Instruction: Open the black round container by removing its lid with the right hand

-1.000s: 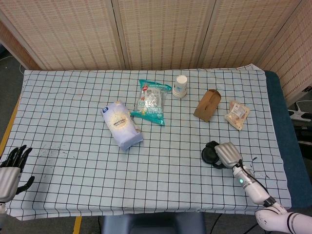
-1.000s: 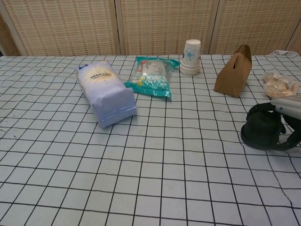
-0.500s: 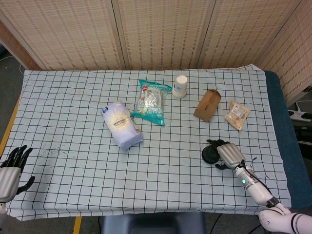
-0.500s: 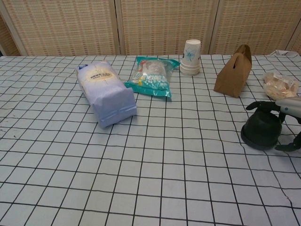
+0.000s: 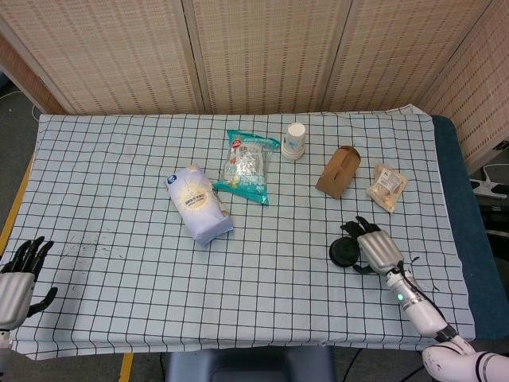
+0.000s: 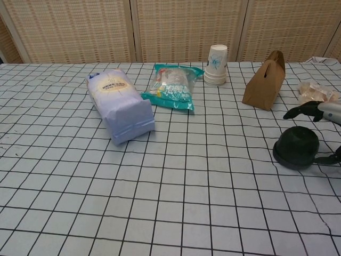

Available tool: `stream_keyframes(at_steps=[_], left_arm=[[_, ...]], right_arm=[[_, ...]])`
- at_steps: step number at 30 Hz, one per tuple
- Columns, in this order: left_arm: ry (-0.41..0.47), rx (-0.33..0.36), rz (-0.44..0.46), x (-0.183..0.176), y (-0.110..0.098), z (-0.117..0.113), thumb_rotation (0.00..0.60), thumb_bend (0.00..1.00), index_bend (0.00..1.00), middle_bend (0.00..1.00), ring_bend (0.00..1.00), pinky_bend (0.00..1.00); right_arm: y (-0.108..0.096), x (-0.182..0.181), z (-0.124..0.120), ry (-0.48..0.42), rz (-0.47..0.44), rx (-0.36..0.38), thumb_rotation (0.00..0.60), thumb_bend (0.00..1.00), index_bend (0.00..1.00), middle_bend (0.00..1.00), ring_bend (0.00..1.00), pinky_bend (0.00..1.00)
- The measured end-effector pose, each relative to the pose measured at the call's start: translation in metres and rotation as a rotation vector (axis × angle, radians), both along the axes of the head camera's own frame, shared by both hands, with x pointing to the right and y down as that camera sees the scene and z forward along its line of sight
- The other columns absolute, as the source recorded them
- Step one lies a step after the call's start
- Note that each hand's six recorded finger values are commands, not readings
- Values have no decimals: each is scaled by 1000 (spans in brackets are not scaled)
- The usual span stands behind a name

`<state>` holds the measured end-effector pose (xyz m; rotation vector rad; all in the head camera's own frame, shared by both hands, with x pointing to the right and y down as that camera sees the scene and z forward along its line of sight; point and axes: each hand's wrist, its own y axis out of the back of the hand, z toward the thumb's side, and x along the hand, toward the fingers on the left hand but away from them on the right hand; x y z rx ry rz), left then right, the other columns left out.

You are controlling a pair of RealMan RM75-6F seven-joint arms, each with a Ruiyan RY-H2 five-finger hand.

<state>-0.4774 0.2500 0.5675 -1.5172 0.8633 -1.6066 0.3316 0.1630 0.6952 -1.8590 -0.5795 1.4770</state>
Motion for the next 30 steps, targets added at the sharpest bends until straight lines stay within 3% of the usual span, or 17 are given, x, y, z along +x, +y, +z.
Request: stream_keyframes(at_steps=[15, 30], left_arm=[[1, 1, 1, 0, 0, 0, 600, 303, 65, 0, 9, 337], [-1, -2, 0, 0, 0, 1, 600, 302, 65, 0, 9, 337]], right_arm=[[0, -3, 1, -27, 7, 55, 600, 86, 448, 440, 294, 331], [-12, -1, -30, -69, 52, 106, 600, 86, 476, 459, 316, 348]])
